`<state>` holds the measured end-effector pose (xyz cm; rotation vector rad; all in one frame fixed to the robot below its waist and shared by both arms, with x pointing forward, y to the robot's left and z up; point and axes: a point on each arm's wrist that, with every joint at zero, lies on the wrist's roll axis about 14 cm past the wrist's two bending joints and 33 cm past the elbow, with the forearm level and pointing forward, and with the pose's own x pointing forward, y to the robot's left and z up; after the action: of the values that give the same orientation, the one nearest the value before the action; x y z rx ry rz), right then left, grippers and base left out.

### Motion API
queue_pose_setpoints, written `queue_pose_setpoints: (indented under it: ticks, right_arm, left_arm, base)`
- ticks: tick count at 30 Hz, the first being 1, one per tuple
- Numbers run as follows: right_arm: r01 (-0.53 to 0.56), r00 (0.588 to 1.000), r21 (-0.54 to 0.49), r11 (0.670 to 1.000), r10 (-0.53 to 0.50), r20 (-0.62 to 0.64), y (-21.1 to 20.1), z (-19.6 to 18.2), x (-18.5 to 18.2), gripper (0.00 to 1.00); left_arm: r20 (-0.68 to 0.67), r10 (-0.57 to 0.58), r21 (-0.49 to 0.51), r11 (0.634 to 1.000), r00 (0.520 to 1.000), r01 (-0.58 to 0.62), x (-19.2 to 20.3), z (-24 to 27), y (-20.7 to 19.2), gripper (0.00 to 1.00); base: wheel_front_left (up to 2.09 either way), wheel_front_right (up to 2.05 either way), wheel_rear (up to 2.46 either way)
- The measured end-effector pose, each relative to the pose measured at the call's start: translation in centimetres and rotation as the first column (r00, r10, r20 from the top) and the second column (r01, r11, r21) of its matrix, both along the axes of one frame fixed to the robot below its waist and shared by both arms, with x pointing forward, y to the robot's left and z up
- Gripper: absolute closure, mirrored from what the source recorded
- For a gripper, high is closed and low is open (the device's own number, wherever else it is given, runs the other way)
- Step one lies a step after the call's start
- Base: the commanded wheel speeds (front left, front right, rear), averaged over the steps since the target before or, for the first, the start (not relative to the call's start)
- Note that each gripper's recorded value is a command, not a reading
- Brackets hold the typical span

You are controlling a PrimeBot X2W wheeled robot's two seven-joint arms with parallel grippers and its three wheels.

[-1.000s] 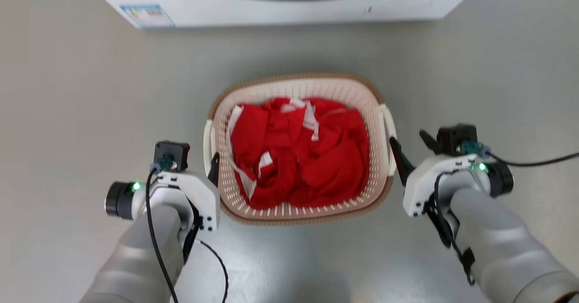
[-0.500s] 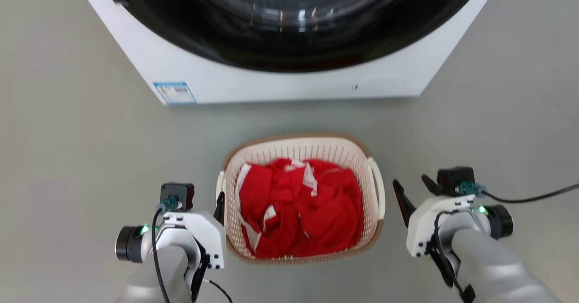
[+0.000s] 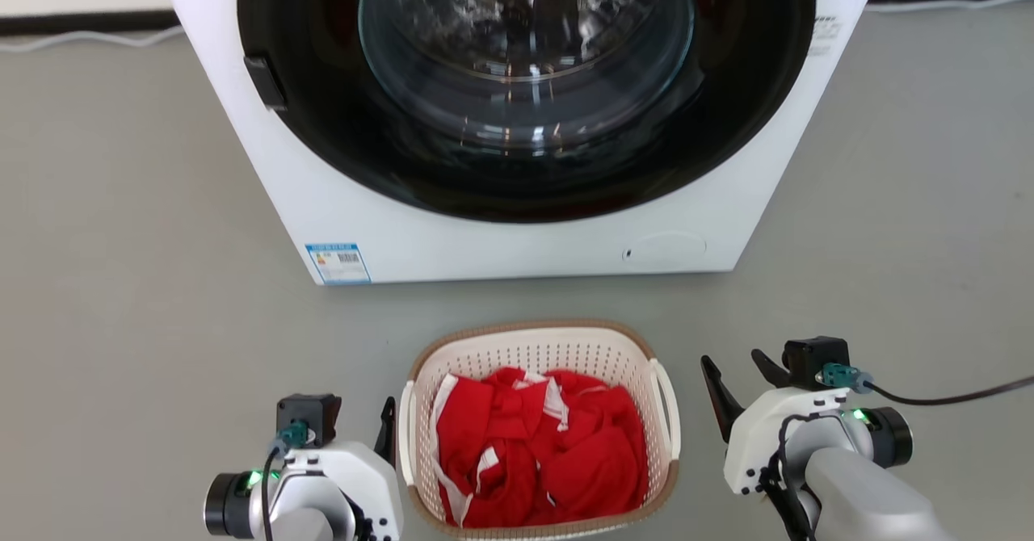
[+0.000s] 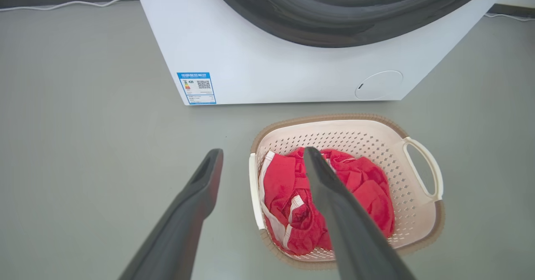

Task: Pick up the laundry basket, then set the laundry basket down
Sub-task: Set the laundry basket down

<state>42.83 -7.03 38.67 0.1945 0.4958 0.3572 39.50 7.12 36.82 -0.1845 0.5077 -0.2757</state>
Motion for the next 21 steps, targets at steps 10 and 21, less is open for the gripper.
queue_pose_setpoints:
  ticks: [10,21]
  right_arm:
    - [0.029,0.991,0.037,0.999,-0.033,0.131,-0.3,3.5,-0.4,0.0]
    - [0.077,0.949,0.049,0.996,-0.088,0.302,-2.1,6.9,-1.7,0.0]
  left_arm:
    - [0.172,0.073,-0.027,0.997,0.982,-0.07,-0.4,4.5,1.3,0.0]
    - [0.311,0.144,-0.07,0.989,0.94,-0.128,-1.5,8.1,2.8,0.0]
  base:
    - [0.0,0.0,0.0]
    - [0.0,0.0,0.0]
